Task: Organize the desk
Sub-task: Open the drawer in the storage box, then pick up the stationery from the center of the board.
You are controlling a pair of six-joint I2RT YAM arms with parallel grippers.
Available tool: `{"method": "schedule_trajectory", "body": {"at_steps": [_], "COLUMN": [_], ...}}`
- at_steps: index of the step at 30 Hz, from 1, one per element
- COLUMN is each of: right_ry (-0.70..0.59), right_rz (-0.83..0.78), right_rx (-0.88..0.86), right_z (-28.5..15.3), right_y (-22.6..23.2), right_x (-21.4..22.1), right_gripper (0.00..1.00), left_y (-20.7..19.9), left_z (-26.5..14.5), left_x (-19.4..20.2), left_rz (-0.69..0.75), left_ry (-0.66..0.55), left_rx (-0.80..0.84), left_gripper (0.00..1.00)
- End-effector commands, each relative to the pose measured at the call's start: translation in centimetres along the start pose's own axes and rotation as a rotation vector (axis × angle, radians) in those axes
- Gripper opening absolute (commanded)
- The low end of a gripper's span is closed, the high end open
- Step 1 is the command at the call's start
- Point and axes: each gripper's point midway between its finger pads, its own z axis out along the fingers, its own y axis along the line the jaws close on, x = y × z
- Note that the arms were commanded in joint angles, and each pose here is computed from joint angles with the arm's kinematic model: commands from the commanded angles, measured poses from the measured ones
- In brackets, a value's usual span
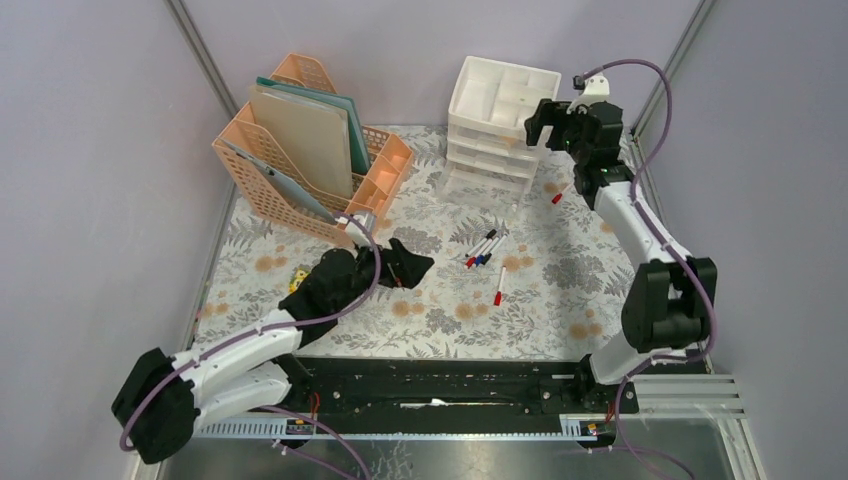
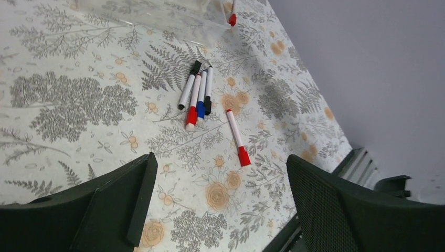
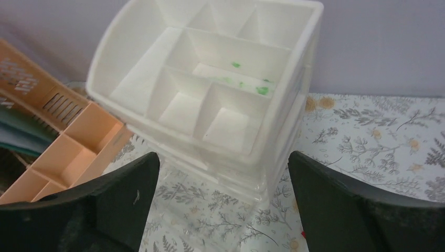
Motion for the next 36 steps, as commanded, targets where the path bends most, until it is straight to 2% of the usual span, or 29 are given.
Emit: {"method": "schedule_trajectory", "body": {"at_steps": [1,4,8,12,15,18,22,29,36], "right_ry": [-0.036,0.079,0.258,0.328,0.316,0.271,0.274,0.251,0.257], "right_rz": [-0.123,-0.182,-0.160,-0.100,-0.120,-0.110,-0.053,-0.074,-0.074], "right_rx": [-0.178,-0.344,-0.518,-0.619,-0.623,-0.539,-0.506,-0.449,-0.416], "right_z": [-4.8,-8.2,-12.8,-16.4,-17.9,-18.0,-17.9,-17.6,-17.4], "right_y": [1.9,3.4,5.9,7.4,7.3,4.7,3.0,2.0,1.2], "right_x": [-3.0,-0.7,3.7,7.4,9.4,9.1,9.0,8.7,8.9], "right_gripper": [1.00,1.00,1.00,1.00,1.00,1.00,1.00,1.00,1.00], "left_y": [-1.3,-2.5,-3.2,-4.7,-6.0,-6.2,-6.4,-5.0,-5.4], "left_z": [1.8,2.9,4.7,6.2,7.1,8.4,10.4,13.2,14.7], "left_x": [-2.2,-1.1,1.7,4.3,6.3,8.3,10.9,14.6,16.0], "left_rz": [0.144,0.189,0.156,0.098,0.083,0.090,0.098,0.175,0.211], "left_ry": [-0.060,-0.023,0.075,0.144,0.165,0.194,0.231,0.319,0.377], "left_rx": [-0.038,-0.029,-0.049,-0.045,-0.034,-0.082,-0.146,-0.347,-0.369], "left_gripper": [0.99,0.99,0.96,0.95,0.94,0.93,0.90,0.89,0.77]}}
